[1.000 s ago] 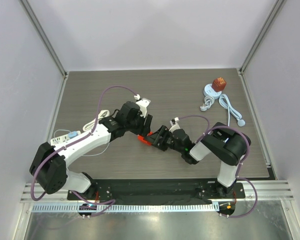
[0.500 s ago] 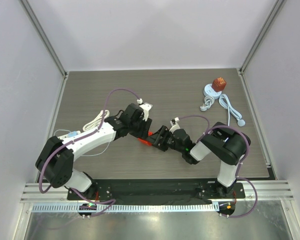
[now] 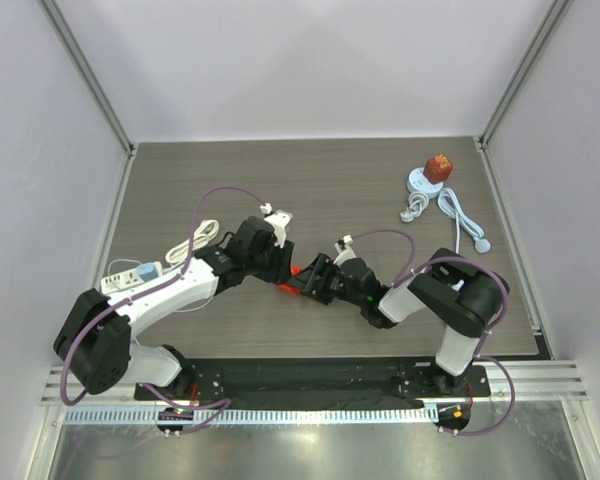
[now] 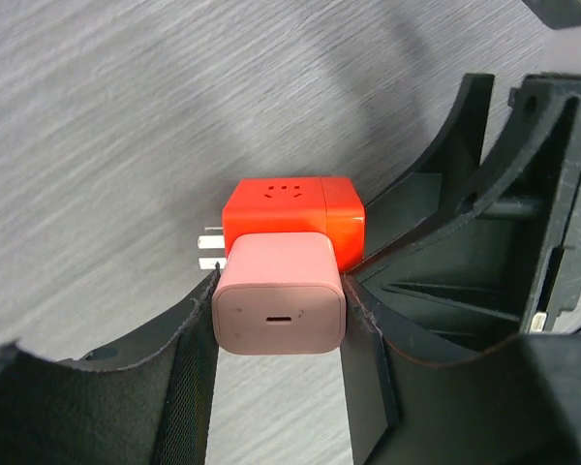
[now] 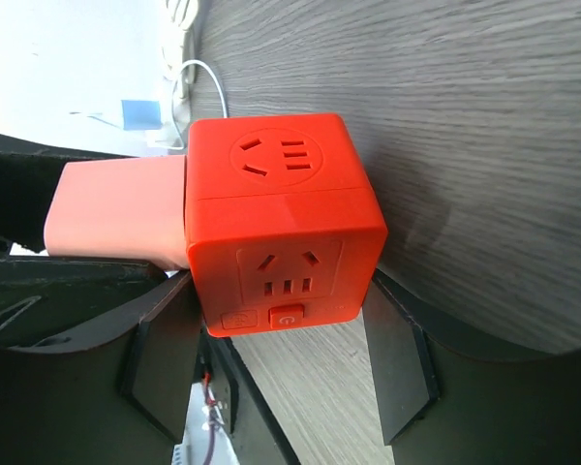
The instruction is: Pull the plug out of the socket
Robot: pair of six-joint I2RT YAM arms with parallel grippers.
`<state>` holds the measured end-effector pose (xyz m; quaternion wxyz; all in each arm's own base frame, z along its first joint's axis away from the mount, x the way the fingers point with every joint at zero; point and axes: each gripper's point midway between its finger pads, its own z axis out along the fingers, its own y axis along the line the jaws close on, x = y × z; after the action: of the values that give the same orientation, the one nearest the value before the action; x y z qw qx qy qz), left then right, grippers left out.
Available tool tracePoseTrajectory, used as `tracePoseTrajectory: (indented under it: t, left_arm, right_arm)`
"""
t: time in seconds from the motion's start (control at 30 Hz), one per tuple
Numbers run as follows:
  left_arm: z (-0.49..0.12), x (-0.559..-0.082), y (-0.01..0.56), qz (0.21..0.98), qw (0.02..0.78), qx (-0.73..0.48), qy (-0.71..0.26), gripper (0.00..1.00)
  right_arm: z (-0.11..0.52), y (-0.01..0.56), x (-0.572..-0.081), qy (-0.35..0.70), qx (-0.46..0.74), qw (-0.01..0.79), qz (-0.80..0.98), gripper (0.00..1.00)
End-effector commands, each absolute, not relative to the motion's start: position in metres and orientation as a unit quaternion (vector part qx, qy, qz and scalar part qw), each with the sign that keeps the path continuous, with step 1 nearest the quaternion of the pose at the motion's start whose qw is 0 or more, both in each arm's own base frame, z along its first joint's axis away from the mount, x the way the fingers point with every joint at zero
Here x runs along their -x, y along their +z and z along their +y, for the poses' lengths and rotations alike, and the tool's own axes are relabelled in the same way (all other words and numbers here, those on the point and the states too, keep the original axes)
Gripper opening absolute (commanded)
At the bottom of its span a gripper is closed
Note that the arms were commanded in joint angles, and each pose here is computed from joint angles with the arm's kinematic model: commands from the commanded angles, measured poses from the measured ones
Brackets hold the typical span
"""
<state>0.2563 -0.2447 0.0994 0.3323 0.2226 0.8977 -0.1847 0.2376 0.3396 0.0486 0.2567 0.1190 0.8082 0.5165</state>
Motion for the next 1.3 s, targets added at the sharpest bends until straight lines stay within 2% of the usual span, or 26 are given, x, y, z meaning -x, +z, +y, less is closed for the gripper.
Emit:
tracePoseTrajectory:
  t: [0.0,0.03,0.13,0.37,0.53,0.63,0.67,0.7,0.77,0.97,1.1,1.27]
  left_arm:
    - [-0.251,-0.279,0.145,0.872,0.4,-0.161,-0.231,0.0]
    - [-0.252,-0.279,0.144,0.874,0.392,-0.153,-0.243,0.0]
    - [-0.255,-0.282,0.149,0.866,0.393,-0.158,-0.267,0.0]
    - [-0.27,-0.255,0.205,0.769,0.501,-0.235,-0.32,0.0]
    - [-0.28,-0.237,0.21,0.751,0.505,-0.263,-0.335,0.0]
    - [-0.275,-0.242,0.201,0.77,0.495,-0.244,-0.32,0.0]
    - [-0.274,-0.243,0.186,0.788,0.475,-0.244,-0.305,0.0]
    - [-0.274,-0.244,0.185,0.797,0.466,-0.241,-0.299,0.0]
    - [-0.276,-0.245,0.182,0.804,0.455,-0.241,-0.299,0.0]
    - [-0.286,-0.237,0.204,0.792,0.46,-0.287,-0.28,0.0]
    - [-0.291,-0.233,0.232,0.786,0.463,-0.274,-0.304,0.0]
    - [-0.286,-0.244,0.216,0.799,0.457,-0.293,-0.258,0.0]
  right_arm:
    - [0.299,-0.001,-0.242,0.363,-0.135,0.284,0.877,0.01]
    - [0.295,0.005,-0.25,0.343,-0.139,0.307,0.877,0.01]
    - [0.286,-0.003,-0.246,0.31,-0.143,0.303,0.89,0.01]
    - [0.32,0.012,-0.247,0.442,-0.192,0.239,0.843,0.01]
    - [0.315,0.008,-0.242,0.458,-0.207,0.228,0.834,0.01]
    - [0.3,0.004,-0.243,0.421,-0.202,0.253,0.847,0.01]
    - [0.284,-0.017,-0.232,0.356,-0.18,0.254,0.881,0.01]
    - [0.279,-0.001,-0.249,0.32,-0.177,0.31,0.878,0.01]
    - [0.266,-0.006,-0.242,0.258,-0.154,0.32,0.898,0.01]
    - [0.279,0.024,-0.246,0.3,-0.152,0.327,0.883,0.01]
    - [0.291,0.023,-0.244,0.351,-0.154,0.305,0.871,0.01]
    - [0.315,0.049,-0.237,0.462,-0.127,0.288,0.829,0.01]
